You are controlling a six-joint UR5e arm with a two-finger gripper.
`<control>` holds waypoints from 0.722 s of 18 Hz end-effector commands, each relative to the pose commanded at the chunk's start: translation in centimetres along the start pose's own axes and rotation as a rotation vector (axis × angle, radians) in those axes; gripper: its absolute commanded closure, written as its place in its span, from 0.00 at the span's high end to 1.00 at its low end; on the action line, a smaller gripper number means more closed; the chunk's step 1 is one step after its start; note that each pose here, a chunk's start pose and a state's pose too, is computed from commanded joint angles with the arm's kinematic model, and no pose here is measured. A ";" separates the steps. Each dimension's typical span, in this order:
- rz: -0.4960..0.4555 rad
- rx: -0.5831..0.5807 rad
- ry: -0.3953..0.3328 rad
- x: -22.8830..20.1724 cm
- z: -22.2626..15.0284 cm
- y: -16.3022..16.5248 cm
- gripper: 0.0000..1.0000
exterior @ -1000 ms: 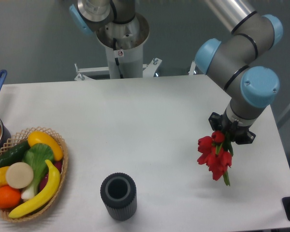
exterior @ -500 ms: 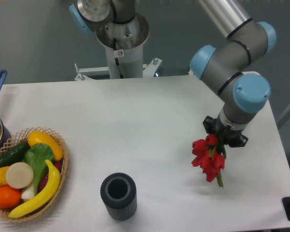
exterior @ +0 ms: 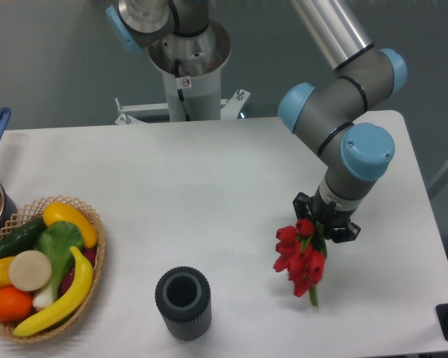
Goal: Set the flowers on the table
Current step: 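Lower the red tulips held in the gripper toward the table surface, then open the gripper to release the tulips onto the table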
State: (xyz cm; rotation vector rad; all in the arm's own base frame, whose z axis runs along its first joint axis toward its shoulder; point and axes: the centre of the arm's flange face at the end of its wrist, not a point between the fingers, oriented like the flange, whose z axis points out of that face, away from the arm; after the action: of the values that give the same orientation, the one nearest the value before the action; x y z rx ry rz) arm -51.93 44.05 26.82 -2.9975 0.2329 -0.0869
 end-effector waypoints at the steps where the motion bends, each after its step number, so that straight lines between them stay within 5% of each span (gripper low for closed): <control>1: -0.029 0.001 -0.001 0.1 -0.1 0.0 1.00; 7: -0.036 -0.002 -0.018 0.0 -0.4 0.5 1.00; 13: -0.044 -0.014 -0.133 -1.7 -4.2 4.1 1.00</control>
State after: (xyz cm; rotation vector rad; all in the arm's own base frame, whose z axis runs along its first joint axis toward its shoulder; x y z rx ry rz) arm -54.54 39.78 30.35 -3.0071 0.1533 0.1105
